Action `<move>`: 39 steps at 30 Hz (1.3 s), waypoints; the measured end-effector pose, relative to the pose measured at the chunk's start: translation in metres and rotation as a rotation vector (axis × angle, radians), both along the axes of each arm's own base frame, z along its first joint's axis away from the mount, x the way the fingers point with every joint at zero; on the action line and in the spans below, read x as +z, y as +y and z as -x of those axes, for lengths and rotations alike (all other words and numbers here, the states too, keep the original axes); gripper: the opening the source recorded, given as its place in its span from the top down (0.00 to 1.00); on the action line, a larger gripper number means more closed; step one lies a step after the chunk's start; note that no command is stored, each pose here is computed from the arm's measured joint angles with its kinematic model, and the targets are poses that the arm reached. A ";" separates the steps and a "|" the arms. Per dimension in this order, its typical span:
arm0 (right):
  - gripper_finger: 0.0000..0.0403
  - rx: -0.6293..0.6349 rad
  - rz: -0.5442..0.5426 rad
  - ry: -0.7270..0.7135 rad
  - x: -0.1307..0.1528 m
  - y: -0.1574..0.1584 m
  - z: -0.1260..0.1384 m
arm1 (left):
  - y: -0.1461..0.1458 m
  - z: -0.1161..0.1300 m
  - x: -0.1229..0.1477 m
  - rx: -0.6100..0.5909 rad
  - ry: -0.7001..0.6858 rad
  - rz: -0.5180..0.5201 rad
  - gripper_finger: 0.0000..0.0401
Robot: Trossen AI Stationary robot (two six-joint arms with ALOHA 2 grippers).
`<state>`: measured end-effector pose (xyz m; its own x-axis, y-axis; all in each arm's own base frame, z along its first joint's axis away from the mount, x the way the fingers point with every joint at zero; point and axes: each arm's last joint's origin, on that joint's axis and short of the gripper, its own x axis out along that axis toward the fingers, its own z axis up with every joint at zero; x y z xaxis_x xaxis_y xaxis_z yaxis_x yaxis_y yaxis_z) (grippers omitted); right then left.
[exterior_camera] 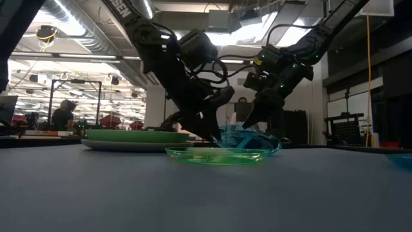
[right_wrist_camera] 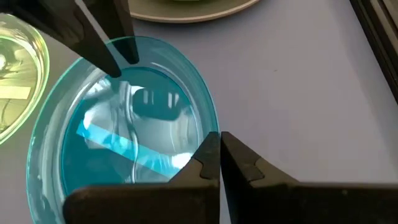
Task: Stack plastic plates
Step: Stack the top blue plate on top of the light green plate
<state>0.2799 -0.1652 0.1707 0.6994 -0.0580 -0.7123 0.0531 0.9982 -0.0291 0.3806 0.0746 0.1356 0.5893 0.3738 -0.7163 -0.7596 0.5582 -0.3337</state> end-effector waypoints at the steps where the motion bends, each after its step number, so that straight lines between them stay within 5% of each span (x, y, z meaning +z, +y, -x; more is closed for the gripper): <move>1: 1.00 0.000 0.000 -0.001 0.000 0.000 0.000 | 0.000 0.000 0.000 0.000 0.001 -0.001 0.80; 21: 0.99 -0.004 0.000 0.005 0.000 0.000 0.000 | 0.001 0.000 0.001 0.010 -0.006 -0.013 0.99; 32: 0.79 -0.001 0.004 0.006 0.000 0.000 0.001 | 0.001 -0.001 0.002 0.004 -0.008 -0.019 0.99; 39: 0.77 -0.040 0.076 -0.004 0.016 0.001 0.005 | 0.002 0.001 0.007 -0.013 -0.005 -0.038 1.00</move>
<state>0.2744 -0.1646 0.1863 0.6985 -0.1395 -0.7019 0.0928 0.9902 -0.1045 0.3798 0.0761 0.1429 0.5978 0.3928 -0.6988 -0.7506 0.5804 -0.3159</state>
